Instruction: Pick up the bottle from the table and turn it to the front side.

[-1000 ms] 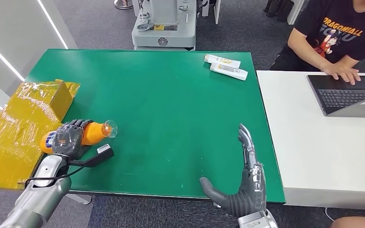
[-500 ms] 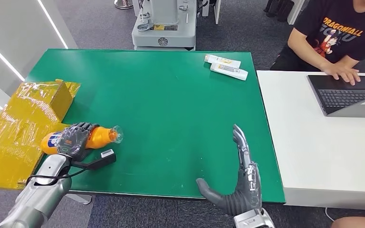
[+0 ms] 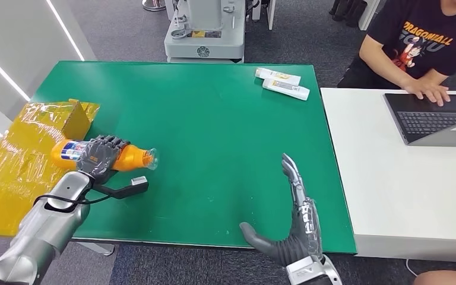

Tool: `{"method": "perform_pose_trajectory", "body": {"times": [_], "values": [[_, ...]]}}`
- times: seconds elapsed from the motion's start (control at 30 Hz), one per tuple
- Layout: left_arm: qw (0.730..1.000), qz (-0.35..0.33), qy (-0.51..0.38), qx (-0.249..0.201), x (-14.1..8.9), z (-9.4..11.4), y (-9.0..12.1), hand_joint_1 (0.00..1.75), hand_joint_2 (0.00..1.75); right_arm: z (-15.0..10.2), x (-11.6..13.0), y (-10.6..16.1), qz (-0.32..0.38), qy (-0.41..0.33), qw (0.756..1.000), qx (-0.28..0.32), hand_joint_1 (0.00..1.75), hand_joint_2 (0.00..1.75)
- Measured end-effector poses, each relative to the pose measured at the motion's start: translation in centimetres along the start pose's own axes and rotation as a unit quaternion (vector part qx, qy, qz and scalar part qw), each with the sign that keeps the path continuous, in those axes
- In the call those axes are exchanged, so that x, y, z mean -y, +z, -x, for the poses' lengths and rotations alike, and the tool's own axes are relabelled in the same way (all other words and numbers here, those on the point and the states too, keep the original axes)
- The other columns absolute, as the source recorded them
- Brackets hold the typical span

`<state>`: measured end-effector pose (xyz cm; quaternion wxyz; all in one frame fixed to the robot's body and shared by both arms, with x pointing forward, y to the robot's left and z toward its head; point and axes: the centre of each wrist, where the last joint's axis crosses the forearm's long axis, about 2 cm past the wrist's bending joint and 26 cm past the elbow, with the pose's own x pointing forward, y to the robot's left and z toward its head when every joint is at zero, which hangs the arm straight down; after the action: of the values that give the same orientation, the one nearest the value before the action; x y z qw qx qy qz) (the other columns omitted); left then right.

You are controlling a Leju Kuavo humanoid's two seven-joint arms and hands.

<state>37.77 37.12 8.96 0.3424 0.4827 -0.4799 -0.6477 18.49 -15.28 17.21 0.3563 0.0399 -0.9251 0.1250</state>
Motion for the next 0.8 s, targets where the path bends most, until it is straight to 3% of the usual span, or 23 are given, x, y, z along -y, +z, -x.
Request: {"method": "perform_pose_trajectory", "body": {"times": [0.33, 0.8], "values": [[0.998, -0.002, -0.059, -0.001, -2.9, 1.5, -2.2, 1.75, 1.75, -0.2, 0.3, -0.4, -0.004, 0.006, 1.0, 0.005, 0.0, 1.75], [0.999, 0.033, -0.027, -0.007, -1.4, 0.1, -1.9, 1.75, 1.75, -0.8, 0.8, 0.0, 0.002, 0.026, 1.0, 0.001, 0.0, 1.75]]}}
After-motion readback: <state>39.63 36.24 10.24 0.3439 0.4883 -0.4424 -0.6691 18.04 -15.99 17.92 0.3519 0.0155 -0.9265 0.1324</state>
